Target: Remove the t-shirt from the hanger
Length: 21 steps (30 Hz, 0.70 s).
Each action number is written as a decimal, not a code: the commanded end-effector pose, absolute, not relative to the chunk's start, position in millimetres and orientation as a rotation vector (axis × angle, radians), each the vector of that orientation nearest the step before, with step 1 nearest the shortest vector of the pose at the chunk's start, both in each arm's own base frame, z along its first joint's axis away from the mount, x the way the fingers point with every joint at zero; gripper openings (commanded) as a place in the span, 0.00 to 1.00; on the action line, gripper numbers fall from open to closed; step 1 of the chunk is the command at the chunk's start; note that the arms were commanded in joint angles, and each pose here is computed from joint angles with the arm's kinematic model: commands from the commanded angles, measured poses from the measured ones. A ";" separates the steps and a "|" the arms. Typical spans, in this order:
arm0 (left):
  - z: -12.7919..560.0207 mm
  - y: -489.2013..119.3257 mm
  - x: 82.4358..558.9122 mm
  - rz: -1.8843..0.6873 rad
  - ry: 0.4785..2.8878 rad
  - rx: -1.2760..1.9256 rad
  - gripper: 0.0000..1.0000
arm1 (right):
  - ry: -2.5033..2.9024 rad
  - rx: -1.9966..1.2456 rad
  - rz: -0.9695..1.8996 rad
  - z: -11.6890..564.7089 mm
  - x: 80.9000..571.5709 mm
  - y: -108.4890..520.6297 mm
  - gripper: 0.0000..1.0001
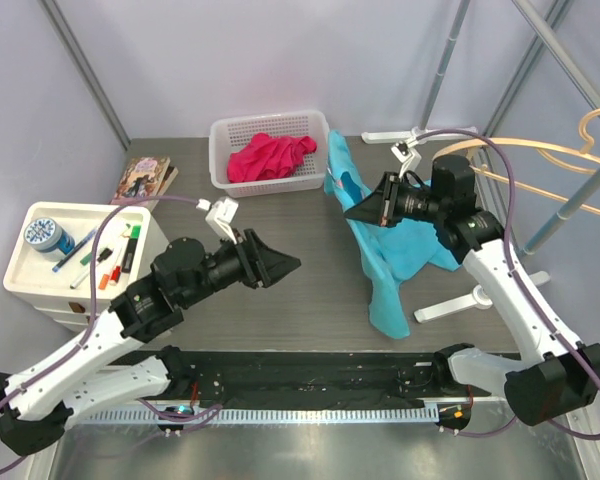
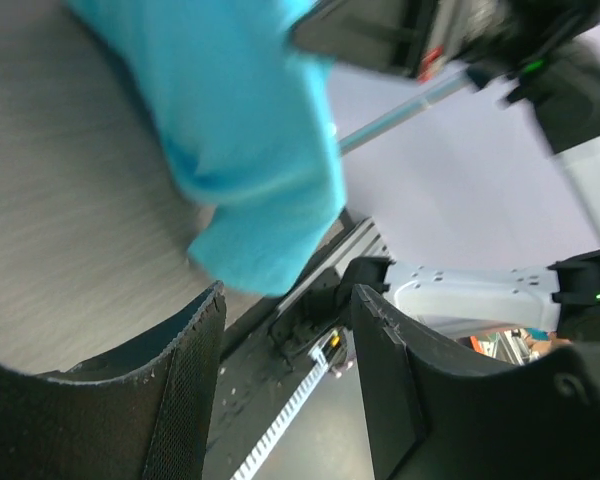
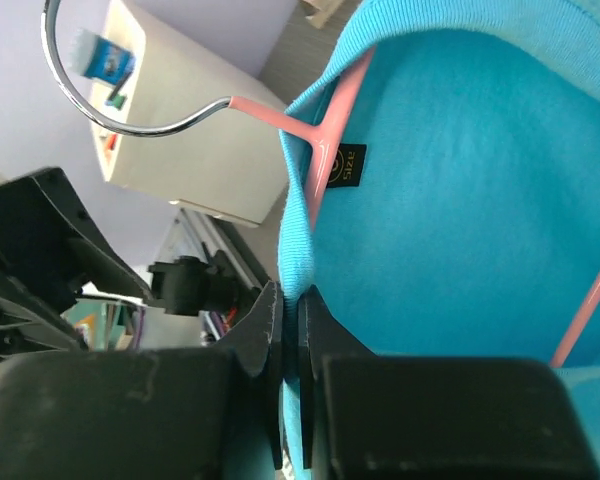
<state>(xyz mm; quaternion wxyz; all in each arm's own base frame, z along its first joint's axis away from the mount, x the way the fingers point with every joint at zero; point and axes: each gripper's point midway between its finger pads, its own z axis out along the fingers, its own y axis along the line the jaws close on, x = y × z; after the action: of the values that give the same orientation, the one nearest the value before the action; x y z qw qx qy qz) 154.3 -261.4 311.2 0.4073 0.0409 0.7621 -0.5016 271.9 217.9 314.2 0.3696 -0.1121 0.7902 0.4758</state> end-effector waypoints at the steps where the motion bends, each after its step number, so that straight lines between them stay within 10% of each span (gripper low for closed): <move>1: 393.3 -274.4 166.2 -1.298 1.696 0.193 0.54 | 1.857 -0.415 1.396 337.9 260.7 240.3 0.01; 21: 407.0 -301.2 233.4 -1.137 1.656 0.022 0.50 | 1.862 -0.491 1.413 333.1 226.0 267.8 0.01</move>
<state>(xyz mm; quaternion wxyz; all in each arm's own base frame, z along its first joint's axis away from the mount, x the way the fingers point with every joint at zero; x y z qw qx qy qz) 221.2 -306.7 383.5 0.5007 0.0393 0.7225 -0.4751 234.1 266.6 295.3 0.3119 -0.1535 0.7719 0.5323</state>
